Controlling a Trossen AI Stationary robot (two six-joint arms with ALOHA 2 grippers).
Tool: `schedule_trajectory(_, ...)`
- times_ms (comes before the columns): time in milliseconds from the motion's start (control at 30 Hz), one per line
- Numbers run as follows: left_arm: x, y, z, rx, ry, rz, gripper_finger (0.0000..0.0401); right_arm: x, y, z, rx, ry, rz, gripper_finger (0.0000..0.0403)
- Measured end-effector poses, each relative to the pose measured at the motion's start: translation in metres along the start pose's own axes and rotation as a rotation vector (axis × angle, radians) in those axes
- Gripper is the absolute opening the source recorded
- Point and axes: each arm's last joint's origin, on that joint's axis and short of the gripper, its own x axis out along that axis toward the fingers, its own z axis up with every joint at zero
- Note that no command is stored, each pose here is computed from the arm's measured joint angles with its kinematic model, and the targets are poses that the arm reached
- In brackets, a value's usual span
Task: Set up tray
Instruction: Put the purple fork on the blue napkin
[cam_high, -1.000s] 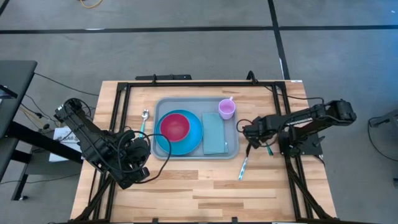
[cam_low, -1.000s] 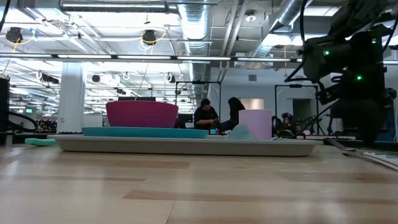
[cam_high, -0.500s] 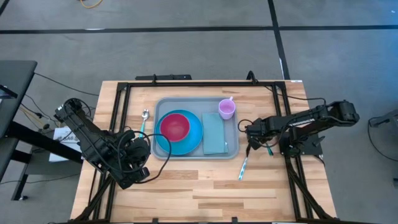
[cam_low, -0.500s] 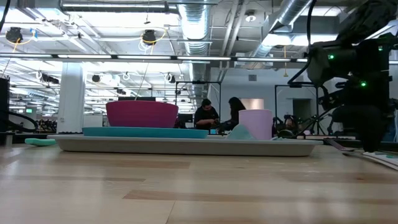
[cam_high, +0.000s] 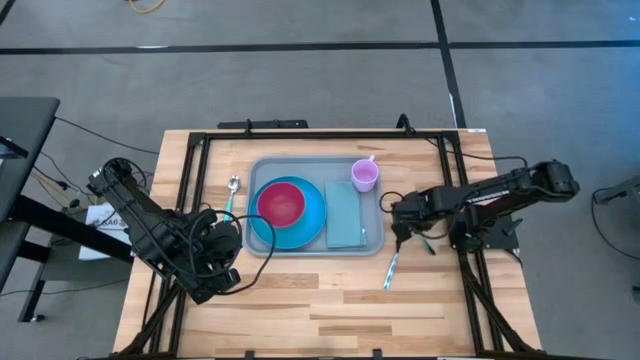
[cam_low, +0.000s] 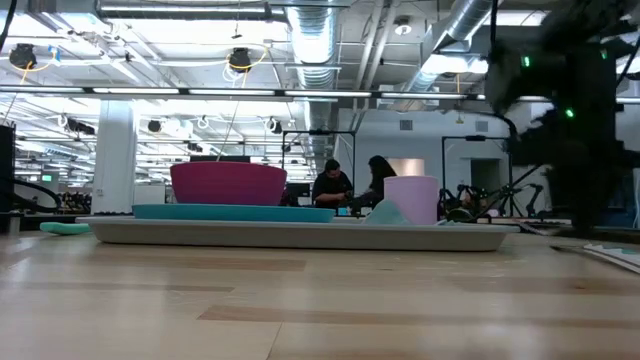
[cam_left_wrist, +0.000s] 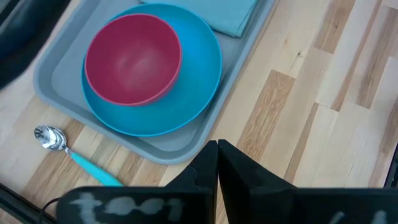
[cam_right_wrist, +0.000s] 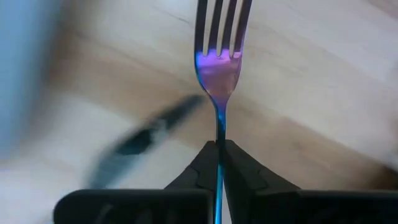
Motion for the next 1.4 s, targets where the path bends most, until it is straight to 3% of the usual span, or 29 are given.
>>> schedule_trajectory(267, 0.0, 0.0, 0.0, 0.0, 0.0, 0.0, 0.0, -0.047, 0.051, 0.0, 0.013, -0.128, 0.299, 0.0003)
schedule_trajectory(467, 0.0, 0.0, 0.0, 0.0, 0.0, 0.0, 0.0, -0.064, 0.079, 0.015, 0.15, -0.346, 0.49, 0.0003)
schedule_trajectory(600, 0.0, 0.0, 0.0, 0.0, 0.0, 0.0, 0.0, -0.064, 0.098, 0.037, 0.163, -0.54, 0.571, 0.0002)
schedule_trajectory(700, 0.0, 0.0, 0.0, -0.001, 0.0, 0.0, 0.0, -0.057, 0.112, 0.057, 0.173, -0.588, 0.572, 0.0001)
schedule_trajectory(833, 0.0, 0.0, 0.0, -0.001, 0.0, -0.001, 0.0, -0.047, 0.126, 0.079, 0.152, -0.571, 0.458, 0.0001)
schedule_trajectory(933, 0.0, 0.0, 0.0, -0.001, -0.001, -0.001, 0.0, -0.036, 0.133, 0.09, 0.207, -0.521, 0.39, 0.0001)
schedule_trajectory(1133, 0.0, 0.0, 0.0, -0.001, 0.0, -0.002, 0.0, -0.018, 0.14, 0.101, 0.243, -0.46, 0.298, 0.0003)
schedule_trajectory(1400, 0.0, 0.0, 0.0, -0.002, 0.0, -0.002, 0.0, -0.002, 0.153, 0.11, 0.255, -0.4, 0.288, 0.0004)
